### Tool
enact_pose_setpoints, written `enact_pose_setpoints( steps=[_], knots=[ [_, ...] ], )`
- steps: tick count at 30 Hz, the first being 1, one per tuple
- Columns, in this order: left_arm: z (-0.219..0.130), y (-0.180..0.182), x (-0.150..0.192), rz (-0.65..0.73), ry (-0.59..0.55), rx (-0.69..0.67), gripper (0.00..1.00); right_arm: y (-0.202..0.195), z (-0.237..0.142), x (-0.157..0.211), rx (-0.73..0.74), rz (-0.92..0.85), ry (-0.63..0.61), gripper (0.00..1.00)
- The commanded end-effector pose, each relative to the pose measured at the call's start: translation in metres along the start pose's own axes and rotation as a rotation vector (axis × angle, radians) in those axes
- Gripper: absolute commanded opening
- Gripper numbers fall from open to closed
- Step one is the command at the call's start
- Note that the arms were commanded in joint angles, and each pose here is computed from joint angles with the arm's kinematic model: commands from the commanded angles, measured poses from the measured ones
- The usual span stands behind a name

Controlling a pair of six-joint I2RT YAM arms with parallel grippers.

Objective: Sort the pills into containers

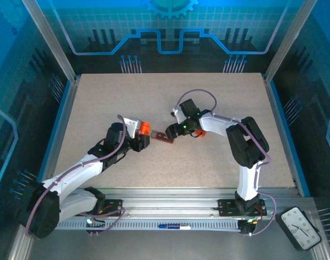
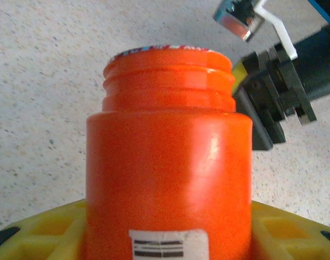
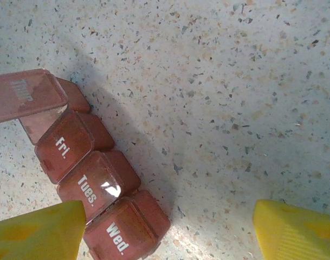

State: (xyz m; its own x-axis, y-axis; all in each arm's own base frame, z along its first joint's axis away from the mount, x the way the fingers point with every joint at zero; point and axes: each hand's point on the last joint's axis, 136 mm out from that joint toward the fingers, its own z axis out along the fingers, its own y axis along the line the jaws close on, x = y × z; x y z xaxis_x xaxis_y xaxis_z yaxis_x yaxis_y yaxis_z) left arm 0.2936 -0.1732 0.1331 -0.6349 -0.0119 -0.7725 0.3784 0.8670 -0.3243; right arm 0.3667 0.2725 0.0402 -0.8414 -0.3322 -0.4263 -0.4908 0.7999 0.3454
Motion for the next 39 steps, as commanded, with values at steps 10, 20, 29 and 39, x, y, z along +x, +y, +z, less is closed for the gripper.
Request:
enact_pose_setpoints(
  steps=[10, 20, 29, 39],
  knots=[
    [0.018, -0.002, 0.031, 0.005, 0.009, 0.025, 0.00, 0.004, -0.008, -0.009, -0.032, 0.034, -0.038, 0.80],
    [0.033, 0.003, 0.047, -0.009, 0.050, 0.027, 0.00, 0.005, -0.003, -0.008, -0.034, 0.046, -0.027, 0.80],
    [0.044, 0.006, 0.055, -0.007, 0.073, 0.023, 0.00, 0.009, 0.002, -0.004, -0.029, 0.027, -0.007, 0.80],
    [0.055, 0.006, 0.055, 0.000, 0.084, 0.027, 0.00, 0.012, 0.009, 0.002, -0.017, 0.008, 0.017, 0.80]
  ],
)
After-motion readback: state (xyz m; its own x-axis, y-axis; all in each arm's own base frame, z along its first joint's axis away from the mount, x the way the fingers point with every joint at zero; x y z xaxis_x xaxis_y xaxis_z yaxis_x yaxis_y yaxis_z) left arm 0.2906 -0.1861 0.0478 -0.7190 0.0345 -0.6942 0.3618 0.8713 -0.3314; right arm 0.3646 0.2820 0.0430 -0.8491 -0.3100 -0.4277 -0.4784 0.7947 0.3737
